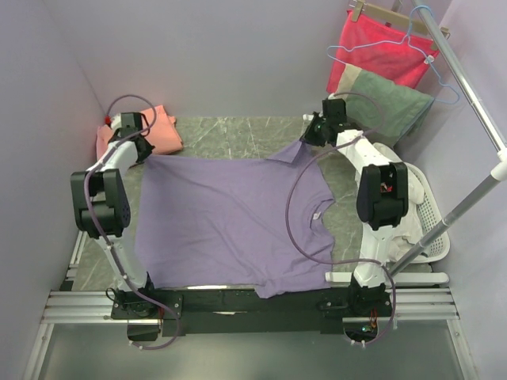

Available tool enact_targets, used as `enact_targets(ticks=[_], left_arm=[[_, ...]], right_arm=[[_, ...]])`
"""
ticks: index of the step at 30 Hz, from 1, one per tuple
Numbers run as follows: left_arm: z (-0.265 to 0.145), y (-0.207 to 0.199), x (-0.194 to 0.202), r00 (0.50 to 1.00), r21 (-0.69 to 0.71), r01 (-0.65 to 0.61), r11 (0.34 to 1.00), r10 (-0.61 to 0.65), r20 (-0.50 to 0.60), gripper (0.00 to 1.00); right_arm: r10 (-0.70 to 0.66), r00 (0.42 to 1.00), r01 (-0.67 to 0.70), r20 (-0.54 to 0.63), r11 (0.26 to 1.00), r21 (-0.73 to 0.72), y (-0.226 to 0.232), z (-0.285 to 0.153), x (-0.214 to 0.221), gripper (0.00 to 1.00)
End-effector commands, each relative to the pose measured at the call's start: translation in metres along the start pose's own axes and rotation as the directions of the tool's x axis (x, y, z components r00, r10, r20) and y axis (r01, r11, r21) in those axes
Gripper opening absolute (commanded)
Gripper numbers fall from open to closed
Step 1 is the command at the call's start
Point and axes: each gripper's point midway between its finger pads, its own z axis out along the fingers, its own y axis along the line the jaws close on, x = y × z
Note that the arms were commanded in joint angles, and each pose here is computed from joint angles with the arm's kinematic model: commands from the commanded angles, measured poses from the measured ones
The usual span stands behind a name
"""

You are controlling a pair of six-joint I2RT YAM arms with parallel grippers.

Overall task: Fold and stack the t-shirts
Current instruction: Grap the side of the flattened tshirt furthest away from the robot with both arms, then fold the flattened tshirt in 1/3 of the way

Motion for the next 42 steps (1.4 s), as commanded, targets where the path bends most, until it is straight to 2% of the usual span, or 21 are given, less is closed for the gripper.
enact_targets(ticks=[1, 9, 17, 25, 30, 35, 36, 37, 38, 39, 40, 42], left_arm=[[-0.042, 0.006, -0.068, 0.986, 0.018, 0.047, 0.999, -0.049, 0.160, 0.01], [-0.054, 0.022, -0.058, 0.987, -0.006, 0.075, 0.997, -0.074, 0.144, 0.01], [-0.071, 0.045, -0.022, 0.988, -0.047, 0.123, 0.991, -0.118, 0.097, 0.01], [-0.096, 0.055, -0.008, 0.988, -0.059, 0.136, 0.989, -0.130, 0.087, 0.01], [-0.093, 0.081, 0.037, 0.992, -0.107, 0.124, 0.986, -0.123, 0.017, 0.01], [-0.084, 0.106, 0.065, 0.994, -0.204, 0.097, 0.974, -0.105, -0.028, 0.01], [-0.083, 0.111, 0.067, 0.995, -0.232, 0.087, 0.969, -0.097, -0.030, 0.04], [-0.083, 0.116, 0.068, 0.994, -0.265, 0.089, 0.960, -0.101, -0.033, 0.16], [-0.080, 0.121, 0.069, 0.995, -0.294, 0.081, 0.952, -0.096, -0.035, 0.56], [-0.080, 0.124, 0.065, 0.996, -0.315, 0.079, 0.946, -0.090, -0.021, 0.71], [-0.082, 0.121, 0.058, 0.995, -0.312, 0.097, 0.945, -0.103, -0.002, 0.79], [-0.089, 0.110, 0.046, 0.994, -0.260, 0.113, 0.959, -0.110, 0.024, 0.81]], right_arm=[[-0.059, 0.986, 0.070, 0.158, 0.995, -0.069, 0.040, -0.061, -0.051, 0.00], [-0.058, 0.990, 0.064, 0.126, 0.997, -0.040, 0.033, -0.085, -0.034, 0.00], [-0.072, 0.997, 0.072, 0.008, 0.997, 0.003, 0.009, -0.112, 0.035, 0.00], [-0.070, 0.996, 0.072, -0.060, 0.996, 0.046, -0.018, -0.141, 0.098, 0.00], [-0.062, 0.995, 0.069, -0.081, 0.994, 0.087, -0.031, -0.145, 0.118, 0.00], [-0.044, 0.990, 0.058, -0.137, 0.993, 0.101, -0.042, -0.138, 0.146, 0.00], [-0.040, 0.988, 0.056, -0.149, 0.993, 0.107, -0.044, -0.136, 0.150, 0.16], [-0.040, 0.986, 0.059, -0.160, 0.992, 0.115, -0.047, -0.136, 0.154, 0.35], [-0.043, 0.986, 0.064, -0.162, 0.990, 0.124, -0.048, -0.137, 0.155, 0.45], [-0.046, 0.988, 0.065, -0.147, 0.989, 0.134, -0.049, -0.140, 0.153, 0.55], [-0.053, 0.992, 0.072, -0.119, 0.984, 0.161, -0.054, -0.143, 0.147, 0.60], [-0.074, 0.996, 0.083, -0.057, 0.982, 0.168, -0.049, -0.155, 0.129, 0.66]])
